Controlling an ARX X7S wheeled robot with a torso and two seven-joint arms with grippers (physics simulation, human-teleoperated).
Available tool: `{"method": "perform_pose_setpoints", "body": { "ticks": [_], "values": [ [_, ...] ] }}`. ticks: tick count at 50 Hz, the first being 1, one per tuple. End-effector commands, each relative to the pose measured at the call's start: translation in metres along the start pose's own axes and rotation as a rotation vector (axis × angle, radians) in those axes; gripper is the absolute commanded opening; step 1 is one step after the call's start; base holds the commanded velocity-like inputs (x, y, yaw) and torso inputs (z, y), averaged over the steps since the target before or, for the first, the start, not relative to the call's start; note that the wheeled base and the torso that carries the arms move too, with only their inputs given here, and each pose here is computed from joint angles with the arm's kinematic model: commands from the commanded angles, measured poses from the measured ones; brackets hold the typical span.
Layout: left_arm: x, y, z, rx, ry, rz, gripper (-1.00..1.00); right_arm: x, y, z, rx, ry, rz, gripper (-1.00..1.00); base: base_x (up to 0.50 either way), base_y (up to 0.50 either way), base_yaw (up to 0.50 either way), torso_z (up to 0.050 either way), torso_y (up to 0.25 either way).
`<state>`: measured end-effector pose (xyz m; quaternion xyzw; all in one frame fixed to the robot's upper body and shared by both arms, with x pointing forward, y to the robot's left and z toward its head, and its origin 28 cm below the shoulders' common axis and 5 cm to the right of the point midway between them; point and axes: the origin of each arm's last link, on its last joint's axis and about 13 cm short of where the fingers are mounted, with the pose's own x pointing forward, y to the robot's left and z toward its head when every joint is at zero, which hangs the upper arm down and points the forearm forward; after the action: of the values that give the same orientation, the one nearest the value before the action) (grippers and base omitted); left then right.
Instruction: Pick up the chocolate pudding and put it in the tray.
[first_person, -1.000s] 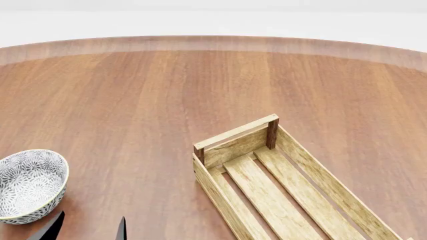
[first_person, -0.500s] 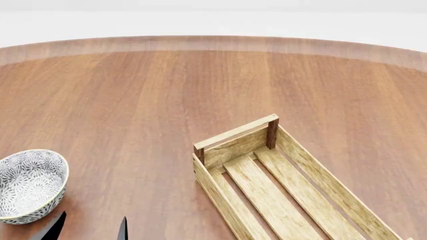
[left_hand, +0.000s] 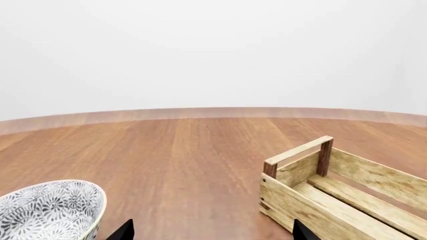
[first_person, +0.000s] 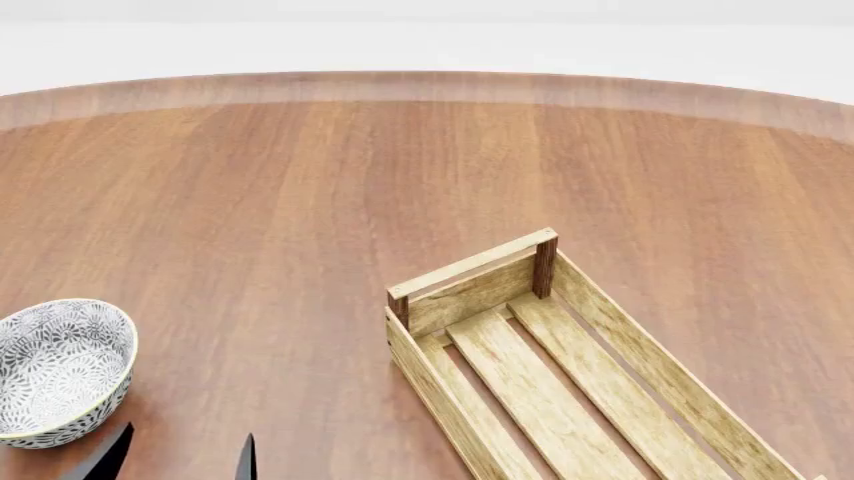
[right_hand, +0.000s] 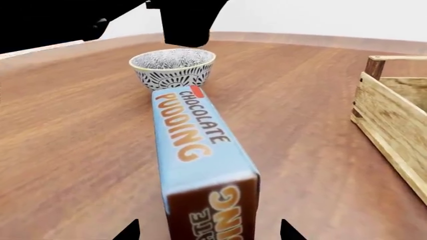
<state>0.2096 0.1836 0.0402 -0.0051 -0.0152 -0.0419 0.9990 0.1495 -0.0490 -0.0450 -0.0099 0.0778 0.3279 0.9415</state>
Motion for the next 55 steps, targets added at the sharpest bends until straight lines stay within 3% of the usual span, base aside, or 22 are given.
{"method": "perform_pose_setpoints", "body": {
  "ticks": [1, 54, 55],
  "values": [
    [0.000, 0.001, 0.001, -0.002, -0.001, 0.002, 1.00, 0.005, 0.002, -0.003, 0.004, 0.008, 0.010, 1.00, 0.00, 0.00, 0.00, 0.000, 0.000],
    [0.000, 0.001, -0.001, -0.008, 0.003, -0.001, 1.00, 0.022, -0.002, -0.009, 0.011, 0.024, 0.009, 1.00, 0.00, 0.00, 0.00, 0.000, 0.000],
    [-0.001, 0.001, 0.000, -0.008, 0.002, -0.001, 1.00, 0.022, -0.003, -0.008, 0.008, 0.019, -0.005, -1.00, 0.00, 0.00, 0.00, 0.000, 0.000]
  ]
}}
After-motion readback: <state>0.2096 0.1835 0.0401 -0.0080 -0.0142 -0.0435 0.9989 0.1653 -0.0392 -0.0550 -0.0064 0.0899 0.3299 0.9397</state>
